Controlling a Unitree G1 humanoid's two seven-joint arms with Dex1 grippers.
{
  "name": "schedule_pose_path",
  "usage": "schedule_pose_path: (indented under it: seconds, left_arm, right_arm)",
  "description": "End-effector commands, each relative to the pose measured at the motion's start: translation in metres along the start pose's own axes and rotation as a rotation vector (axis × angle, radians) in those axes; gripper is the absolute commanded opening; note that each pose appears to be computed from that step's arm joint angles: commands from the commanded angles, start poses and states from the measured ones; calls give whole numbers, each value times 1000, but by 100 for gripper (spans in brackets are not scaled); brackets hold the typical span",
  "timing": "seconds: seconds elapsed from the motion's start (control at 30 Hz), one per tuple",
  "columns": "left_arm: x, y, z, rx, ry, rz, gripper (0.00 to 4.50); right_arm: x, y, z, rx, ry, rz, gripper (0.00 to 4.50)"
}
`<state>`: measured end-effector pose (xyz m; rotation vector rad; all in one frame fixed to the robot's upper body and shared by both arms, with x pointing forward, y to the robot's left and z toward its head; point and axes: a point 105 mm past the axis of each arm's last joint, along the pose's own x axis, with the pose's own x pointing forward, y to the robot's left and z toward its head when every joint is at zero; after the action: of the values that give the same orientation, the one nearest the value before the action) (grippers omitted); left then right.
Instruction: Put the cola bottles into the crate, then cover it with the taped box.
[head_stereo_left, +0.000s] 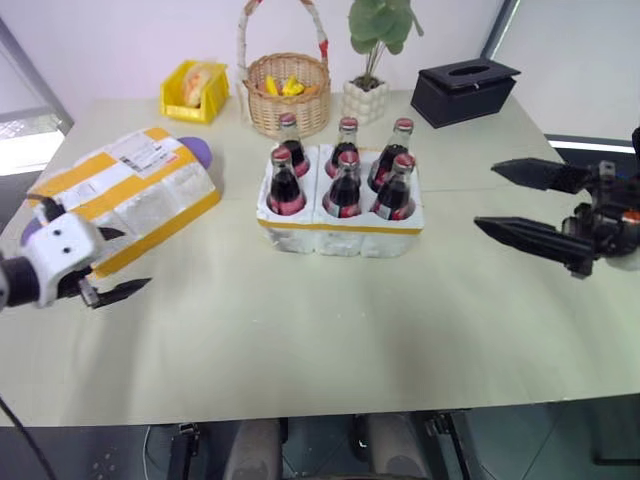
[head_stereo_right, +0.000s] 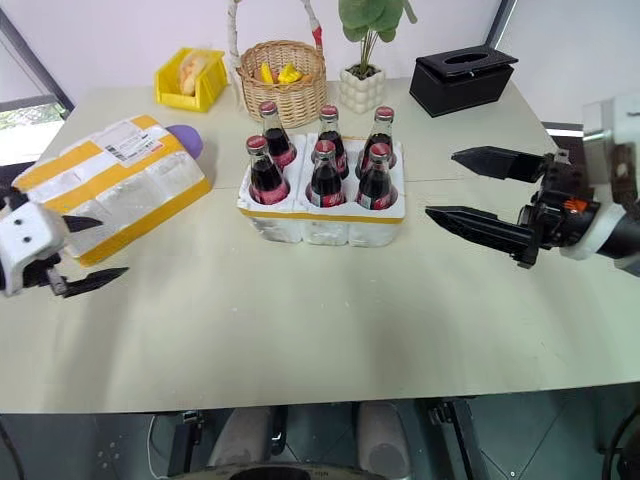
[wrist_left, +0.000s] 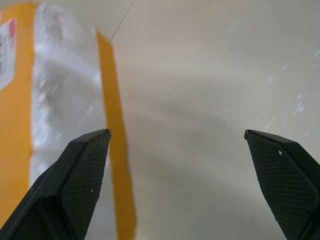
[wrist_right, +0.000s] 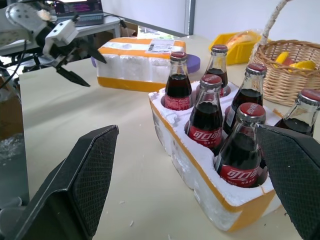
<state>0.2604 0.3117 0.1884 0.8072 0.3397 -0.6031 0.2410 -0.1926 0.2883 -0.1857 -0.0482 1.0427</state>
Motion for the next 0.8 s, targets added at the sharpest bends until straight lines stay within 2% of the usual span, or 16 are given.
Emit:
schedule_pose_path:
  seconds: [0.03, 0.17, 0.3, 0.47, 0.7, 0.8]
  left_arm:
    - [-24, 10, -8, 116, 90, 82, 450]
    - [-46, 19, -40, 107, 239, 189, 450]
    - [-63, 14, -51, 87, 291, 210, 450]
    - [-79, 23, -77, 171, 435, 262, 450]
    - [-69, 52, -95, 240, 501, 499, 450]
    - [-55, 58, -103, 254, 503, 562, 450]
  right_arm:
    - [3, -1, 4, -33, -15, 20, 449]
    - [6, -3, 1, -36, -15, 34, 449]
    - [6, -7, -2, -46, -1, 29, 449]
    - [8, -10, -1, -50, -4, 32, 449]
    - [11, -7, 5, -80, -15, 46, 449]
    - [10, -2, 11, -101, -12, 58, 449]
